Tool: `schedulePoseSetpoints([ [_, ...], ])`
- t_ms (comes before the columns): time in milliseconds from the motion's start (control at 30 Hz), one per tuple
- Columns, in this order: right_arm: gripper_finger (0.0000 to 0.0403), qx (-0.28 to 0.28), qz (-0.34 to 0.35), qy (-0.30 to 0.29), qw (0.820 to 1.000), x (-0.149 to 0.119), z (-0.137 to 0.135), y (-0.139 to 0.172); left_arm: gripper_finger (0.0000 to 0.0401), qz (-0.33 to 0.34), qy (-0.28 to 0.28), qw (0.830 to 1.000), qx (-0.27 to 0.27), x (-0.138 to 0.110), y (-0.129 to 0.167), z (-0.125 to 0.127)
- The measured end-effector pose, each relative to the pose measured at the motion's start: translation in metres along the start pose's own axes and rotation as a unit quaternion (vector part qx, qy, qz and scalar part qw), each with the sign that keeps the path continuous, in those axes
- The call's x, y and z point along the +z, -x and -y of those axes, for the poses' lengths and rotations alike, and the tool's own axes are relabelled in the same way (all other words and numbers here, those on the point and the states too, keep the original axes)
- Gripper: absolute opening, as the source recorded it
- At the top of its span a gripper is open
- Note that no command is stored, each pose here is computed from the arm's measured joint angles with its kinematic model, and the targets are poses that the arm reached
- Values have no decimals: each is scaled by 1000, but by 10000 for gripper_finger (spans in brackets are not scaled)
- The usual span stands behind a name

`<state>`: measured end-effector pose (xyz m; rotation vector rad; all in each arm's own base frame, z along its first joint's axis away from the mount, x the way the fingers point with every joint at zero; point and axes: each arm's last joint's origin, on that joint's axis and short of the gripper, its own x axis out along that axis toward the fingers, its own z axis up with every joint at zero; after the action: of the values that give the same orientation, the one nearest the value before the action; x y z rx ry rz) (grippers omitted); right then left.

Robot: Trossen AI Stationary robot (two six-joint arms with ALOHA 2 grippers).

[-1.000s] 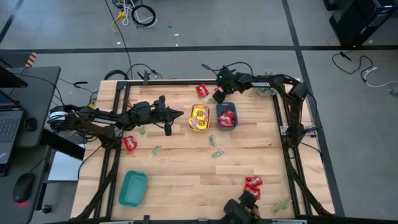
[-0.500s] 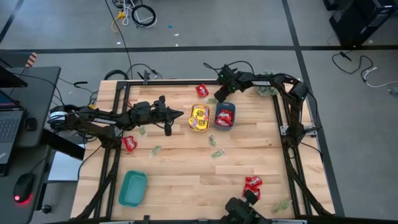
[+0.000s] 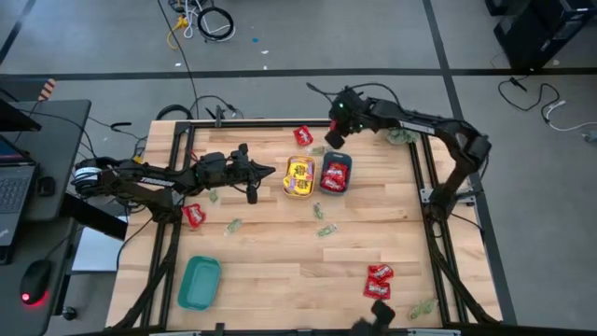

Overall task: Sort candy
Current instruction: Put the red packet of candy into the blue bin

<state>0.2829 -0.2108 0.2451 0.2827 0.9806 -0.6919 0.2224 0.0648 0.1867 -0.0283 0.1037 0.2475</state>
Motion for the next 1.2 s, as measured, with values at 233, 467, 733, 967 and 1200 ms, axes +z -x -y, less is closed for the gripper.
schedulePoseSetpoints([
  [233, 8, 55, -25, 44, 997, -40, -44, 17, 3, 0, 0, 1000, 0, 0, 0, 0],
  [467, 6, 85, -13, 58, 995, -75, -77, 1, 3, -1, 2, 1000, -1, 0, 0, 0],
  [733, 32, 89, -22, 58, 994, -89, -87, -9, 3, -21, 23, 1000, -2, -2, -1, 0],
  [967, 101, 95, -16, 71, 993, -90, -95, -5, 3, -30, 16, 999, -1, -1, -3, -1],
  [1200, 189, 97, 1, 96, 991, -89, -100, 5, 3, -36, 16, 999, -3, -2, -3, -1],
])
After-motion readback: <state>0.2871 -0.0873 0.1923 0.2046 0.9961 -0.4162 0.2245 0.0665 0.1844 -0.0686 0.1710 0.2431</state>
